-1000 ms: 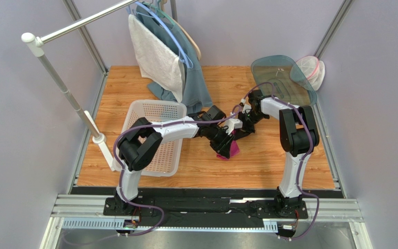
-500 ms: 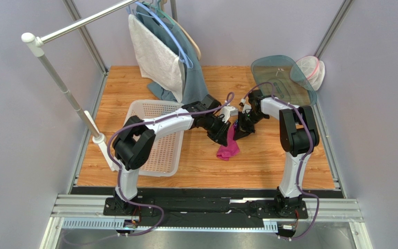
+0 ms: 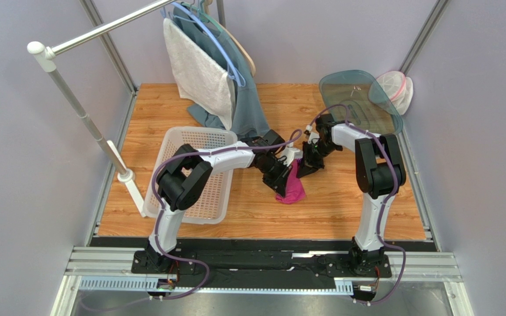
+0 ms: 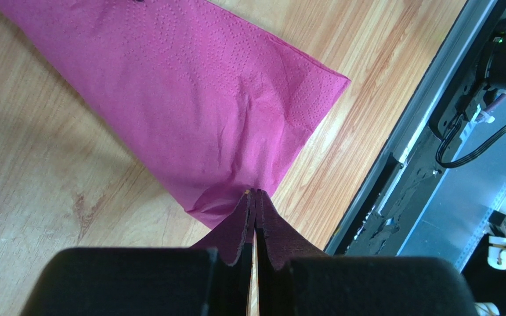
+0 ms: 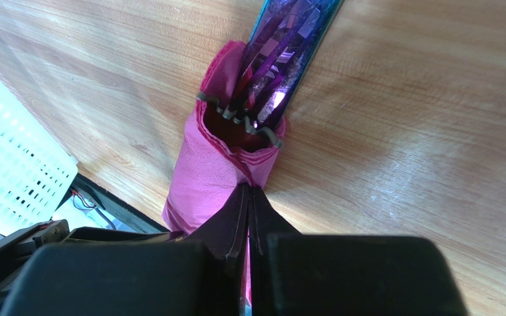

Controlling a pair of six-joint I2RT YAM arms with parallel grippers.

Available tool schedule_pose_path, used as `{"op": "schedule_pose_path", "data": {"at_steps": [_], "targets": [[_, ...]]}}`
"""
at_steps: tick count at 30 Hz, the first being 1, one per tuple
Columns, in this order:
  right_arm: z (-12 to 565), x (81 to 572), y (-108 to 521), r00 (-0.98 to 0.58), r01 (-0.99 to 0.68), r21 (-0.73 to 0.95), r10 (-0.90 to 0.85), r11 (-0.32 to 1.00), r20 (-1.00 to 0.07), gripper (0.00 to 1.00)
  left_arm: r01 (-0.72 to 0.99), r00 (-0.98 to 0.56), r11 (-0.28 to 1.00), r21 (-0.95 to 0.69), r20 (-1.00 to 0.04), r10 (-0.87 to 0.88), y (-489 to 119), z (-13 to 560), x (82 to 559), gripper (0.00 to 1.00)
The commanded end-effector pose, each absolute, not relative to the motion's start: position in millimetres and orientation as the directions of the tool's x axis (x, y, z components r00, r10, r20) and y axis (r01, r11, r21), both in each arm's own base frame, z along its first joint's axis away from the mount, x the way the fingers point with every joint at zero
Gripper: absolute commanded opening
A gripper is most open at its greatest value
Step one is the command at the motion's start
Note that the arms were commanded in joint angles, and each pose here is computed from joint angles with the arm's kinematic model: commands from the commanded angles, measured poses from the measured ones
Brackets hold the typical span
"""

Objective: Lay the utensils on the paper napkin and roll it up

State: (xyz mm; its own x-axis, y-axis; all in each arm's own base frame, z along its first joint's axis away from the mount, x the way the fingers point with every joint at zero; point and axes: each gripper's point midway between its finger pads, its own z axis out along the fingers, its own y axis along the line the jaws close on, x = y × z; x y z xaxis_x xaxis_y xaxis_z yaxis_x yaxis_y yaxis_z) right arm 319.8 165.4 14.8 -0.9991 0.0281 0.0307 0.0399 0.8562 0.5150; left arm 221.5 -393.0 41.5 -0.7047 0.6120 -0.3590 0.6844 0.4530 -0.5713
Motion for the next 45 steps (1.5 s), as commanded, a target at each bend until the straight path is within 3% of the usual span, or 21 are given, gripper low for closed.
{"op": "schedule_pose_path", "data": {"at_steps": [1, 17, 20, 24, 30, 36, 45], "targets": [[-33.4, 335.9, 139.9, -0.999, -0.021, 0.346, -0.003, 0.938, -0.053, 0.02, 0.688, -0.697, 0.419, -0.593, -0.381, 0.607, -406.0, 55.0, 221.1, 0.04], [-13.8, 341.4, 151.0, -0.998, -0.025, 0.403, 0.001, 0.915, -0.065, 0.05, 0.664, -0.718, 0.499, -0.557, -0.289, 0.633, -396.4, 4.5, 220.9, 0.02], [10.8, 344.4, 161.6, -0.997, -0.025, 0.488, 0.017, 0.873, -0.08, 0.11, 0.653, -0.728, 0.517, -0.554, -0.273, 0.628, -393.5, -2.3, 219.5, 0.01], [38.7, 347.9, 163.5, -0.994, 0.0, 0.554, 0.06, 0.832, -0.09, 0.31, 0.634, -0.744, 0.529, -0.564, -0.259, 0.616, -394.6, -5.3, 218.4, 0.01], [57.0, 344.4, 160.9, -0.993, 0.016, 0.604, 0.082, 0.797, -0.082, 0.46, 0.637, -0.744, 0.523, -0.567, -0.273, 0.61, -398.5, -3.4, 221.1, 0.0], [51.3, 345.2, 172.5, -0.994, 0.035, 0.639, 0.095, 0.768, -0.06, 0.54, 0.632, -0.747, 0.522, -0.573, -0.273, 0.605, -399.7, -3.6, 221.6, 0.0], [19.7, 330.6, 180.3, -0.995, 0.089, 0.647, 0.103, 0.757, 0.016, 0.56, 0.628, -0.752, 0.518, -0.581, -0.281, 0.597, -399.1, -1.1, 224.6, 0.0]]}}
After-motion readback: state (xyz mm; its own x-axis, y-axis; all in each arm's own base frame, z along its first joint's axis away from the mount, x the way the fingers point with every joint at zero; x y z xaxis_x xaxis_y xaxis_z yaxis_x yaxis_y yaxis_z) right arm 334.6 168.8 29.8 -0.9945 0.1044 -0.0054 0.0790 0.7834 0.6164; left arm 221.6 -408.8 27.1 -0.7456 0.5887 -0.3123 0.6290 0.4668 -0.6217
